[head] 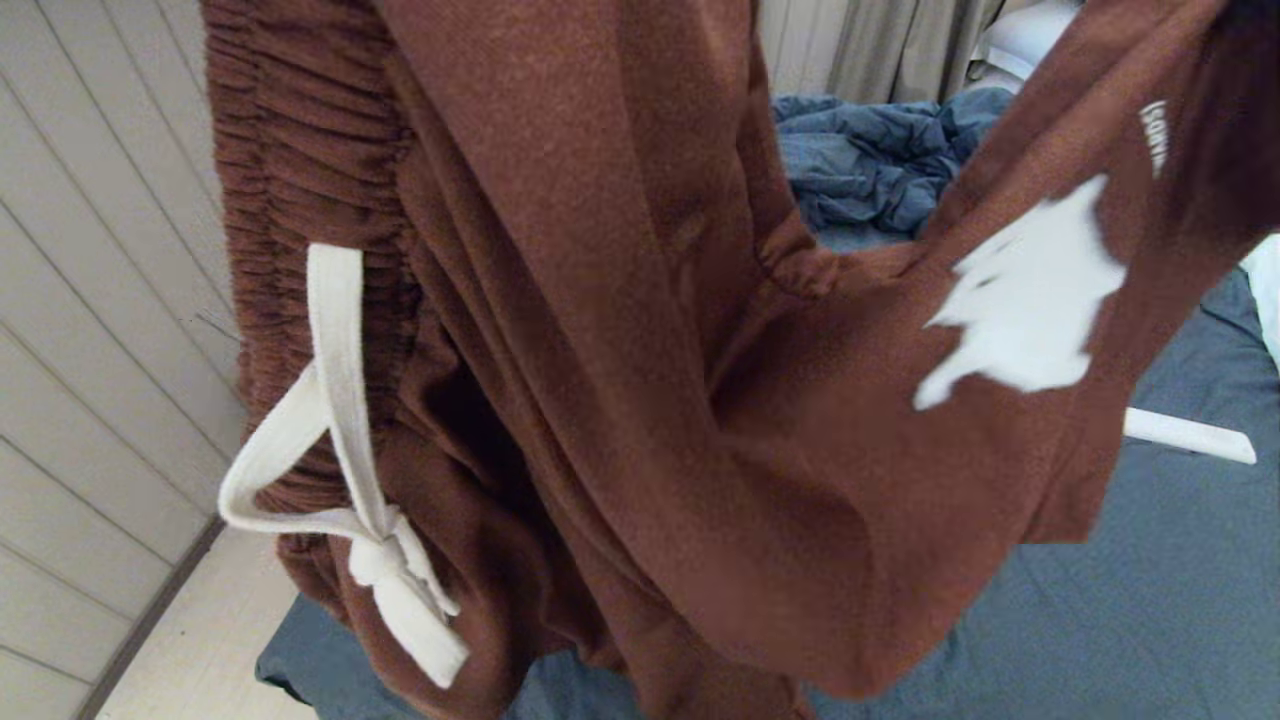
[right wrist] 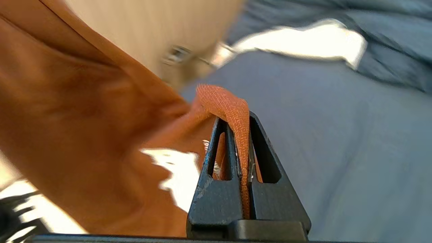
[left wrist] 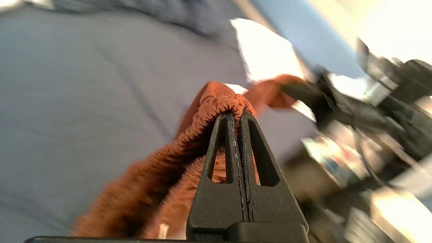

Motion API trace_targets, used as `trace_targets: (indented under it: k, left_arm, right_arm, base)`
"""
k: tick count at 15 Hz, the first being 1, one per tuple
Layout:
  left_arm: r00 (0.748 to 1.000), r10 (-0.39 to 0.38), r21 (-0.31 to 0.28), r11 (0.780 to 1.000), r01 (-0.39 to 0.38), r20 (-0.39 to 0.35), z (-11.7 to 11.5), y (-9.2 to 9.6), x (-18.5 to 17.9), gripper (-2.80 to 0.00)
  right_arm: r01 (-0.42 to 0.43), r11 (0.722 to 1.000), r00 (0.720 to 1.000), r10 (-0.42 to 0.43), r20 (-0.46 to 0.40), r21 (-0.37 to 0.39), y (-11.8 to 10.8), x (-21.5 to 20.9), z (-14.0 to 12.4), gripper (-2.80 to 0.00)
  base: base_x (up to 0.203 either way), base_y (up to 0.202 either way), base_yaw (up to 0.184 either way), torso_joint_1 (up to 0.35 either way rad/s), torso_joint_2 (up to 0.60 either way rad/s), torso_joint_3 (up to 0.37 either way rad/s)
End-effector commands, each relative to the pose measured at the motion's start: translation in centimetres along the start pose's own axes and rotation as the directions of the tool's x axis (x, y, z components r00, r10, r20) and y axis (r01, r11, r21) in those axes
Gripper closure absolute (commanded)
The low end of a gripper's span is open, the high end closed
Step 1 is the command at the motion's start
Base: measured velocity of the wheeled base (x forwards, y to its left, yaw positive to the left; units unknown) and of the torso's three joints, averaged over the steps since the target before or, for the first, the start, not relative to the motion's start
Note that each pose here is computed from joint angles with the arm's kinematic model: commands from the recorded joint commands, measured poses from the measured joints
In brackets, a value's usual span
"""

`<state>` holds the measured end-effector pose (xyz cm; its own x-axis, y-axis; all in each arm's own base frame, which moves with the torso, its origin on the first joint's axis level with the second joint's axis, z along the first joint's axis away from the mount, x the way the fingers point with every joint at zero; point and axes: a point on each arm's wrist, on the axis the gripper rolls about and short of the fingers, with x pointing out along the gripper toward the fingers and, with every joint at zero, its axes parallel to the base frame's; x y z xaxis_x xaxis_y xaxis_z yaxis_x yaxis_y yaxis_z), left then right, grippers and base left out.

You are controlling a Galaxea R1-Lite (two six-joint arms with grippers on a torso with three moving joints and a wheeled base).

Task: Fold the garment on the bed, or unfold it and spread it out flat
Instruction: Unford the brown shorts

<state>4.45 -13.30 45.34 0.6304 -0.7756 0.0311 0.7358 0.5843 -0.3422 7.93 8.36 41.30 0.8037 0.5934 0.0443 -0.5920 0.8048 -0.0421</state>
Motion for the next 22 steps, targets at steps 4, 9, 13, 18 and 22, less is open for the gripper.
trace_targets:
  k: [4, 9, 13, 18, 22]
  left_arm:
    - [0.967, 0.255, 0.015, 0.967, -0.256, 0.023, -0.1, 6.2, 8.8, 0.00]
    - [0.921, 0.388, 0.000, 0.922, -0.388, 0.024, -1.4, 15.3, 16.5, 0.00]
    - [0.908, 0.419, -0.006, 0.908, -0.419, 0.005, -3.3, 20.3, 20.4, 0.00]
    - [0.896, 0.443, 0.005, 0.896, -0.443, 0.012, -7.1, 25.3, 25.5, 0.00]
    - [0.881, 0.474, 0.051, 0.879, -0.473, 0.005, -9.5, 28.0, 27.5, 0.00]
  right_arm:
    - [0.235, 0.971, 0.963, -0.238, -0.125, -0.041, -4.4, 7.4, -2.7, 0.00]
    - [0.326, 0.945, 0.924, -0.325, -0.203, -0.026, -11.7, 13.9, -6.9, 0.00]
    - [0.353, 0.935, 0.909, -0.348, -0.231, -0.021, -15.0, 17.8, -10.5, 0.00]
    - [0.398, 0.917, 0.887, -0.393, -0.243, -0.032, -18.8, 21.3, -14.7, 0.00]
    - [0.422, 0.906, 0.860, -0.411, -0.302, -0.033, -20.8, 22.2, -17.5, 0.00]
  base:
    - [0.000, 0.000, 0.000, 0.000, 0.00, 0.000]
    - [0.000, 0.000, 0.000, 0.000, 0.00, 0.000]
    - [0.000, 0.000, 0.000, 0.000, 0.00, 0.000]
    - [0.000, 0.000, 0.000, 0.000, 0.00, 0.000]
    - [0.000, 0.000, 0.000, 0.000, 0.00, 0.000]
